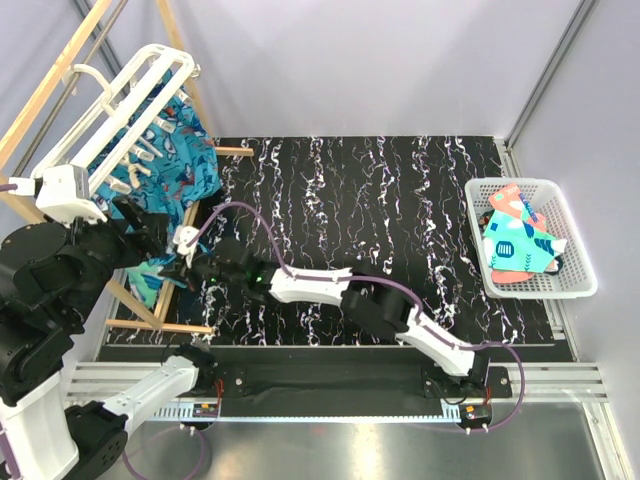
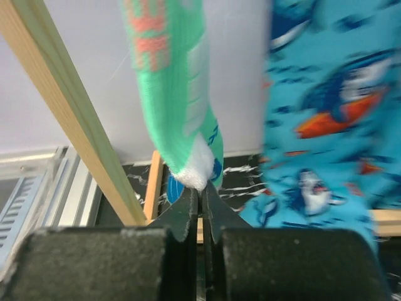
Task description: Remove the socks clipped to the hanger
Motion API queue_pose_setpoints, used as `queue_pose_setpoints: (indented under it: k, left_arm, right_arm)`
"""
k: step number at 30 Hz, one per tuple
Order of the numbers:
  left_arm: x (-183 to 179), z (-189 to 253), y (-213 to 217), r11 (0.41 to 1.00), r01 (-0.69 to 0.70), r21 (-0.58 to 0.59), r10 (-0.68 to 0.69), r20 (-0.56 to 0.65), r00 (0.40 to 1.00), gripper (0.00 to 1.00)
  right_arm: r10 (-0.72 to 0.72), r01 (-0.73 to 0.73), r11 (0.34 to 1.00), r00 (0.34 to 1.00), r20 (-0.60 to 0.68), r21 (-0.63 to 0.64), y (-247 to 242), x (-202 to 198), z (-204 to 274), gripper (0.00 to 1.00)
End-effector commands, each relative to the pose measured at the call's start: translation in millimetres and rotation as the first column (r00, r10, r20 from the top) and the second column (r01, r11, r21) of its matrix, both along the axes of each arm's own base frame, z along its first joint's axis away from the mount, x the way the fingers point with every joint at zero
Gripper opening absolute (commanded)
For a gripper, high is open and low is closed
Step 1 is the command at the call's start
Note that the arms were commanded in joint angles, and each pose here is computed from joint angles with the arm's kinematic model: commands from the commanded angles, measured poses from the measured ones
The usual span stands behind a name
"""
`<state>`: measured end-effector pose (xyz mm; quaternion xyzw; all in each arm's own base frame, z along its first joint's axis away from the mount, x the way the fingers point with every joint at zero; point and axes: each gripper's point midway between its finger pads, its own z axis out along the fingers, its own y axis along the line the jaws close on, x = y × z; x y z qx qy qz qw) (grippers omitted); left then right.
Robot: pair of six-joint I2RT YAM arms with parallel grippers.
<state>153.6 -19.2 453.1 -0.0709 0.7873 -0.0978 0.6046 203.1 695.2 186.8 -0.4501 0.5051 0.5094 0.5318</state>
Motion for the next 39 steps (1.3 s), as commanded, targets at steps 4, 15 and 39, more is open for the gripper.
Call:
queue_pose_setpoints:
  k: [4,15,39]
  left_arm:
    - [9.0,6.2,10.1,0.997,-0.075,0.015,0.075,0.008,0.997,0.75]
    - [25.6,4.4,26.5,0.974,-0.214,0.070,0.218,-0.048,0.975,0.70]
    - [18.6,-1.4,32.7,0.963,-0.256,0.079,0.264,-0.117,0.957,0.69]
  right_arm:
    - [-0.213,0.193,0.961,0.973,0.085,0.199,-50.3,16.5,111.8,0.00]
    - [-0.430,0.413,0.886,0.902,0.037,0.212,-122.6,45.5,137.7,0.00]
    - [-0.472,0.460,0.878,0.878,0.083,0.131,-157.0,42.1,127.5,0.00]
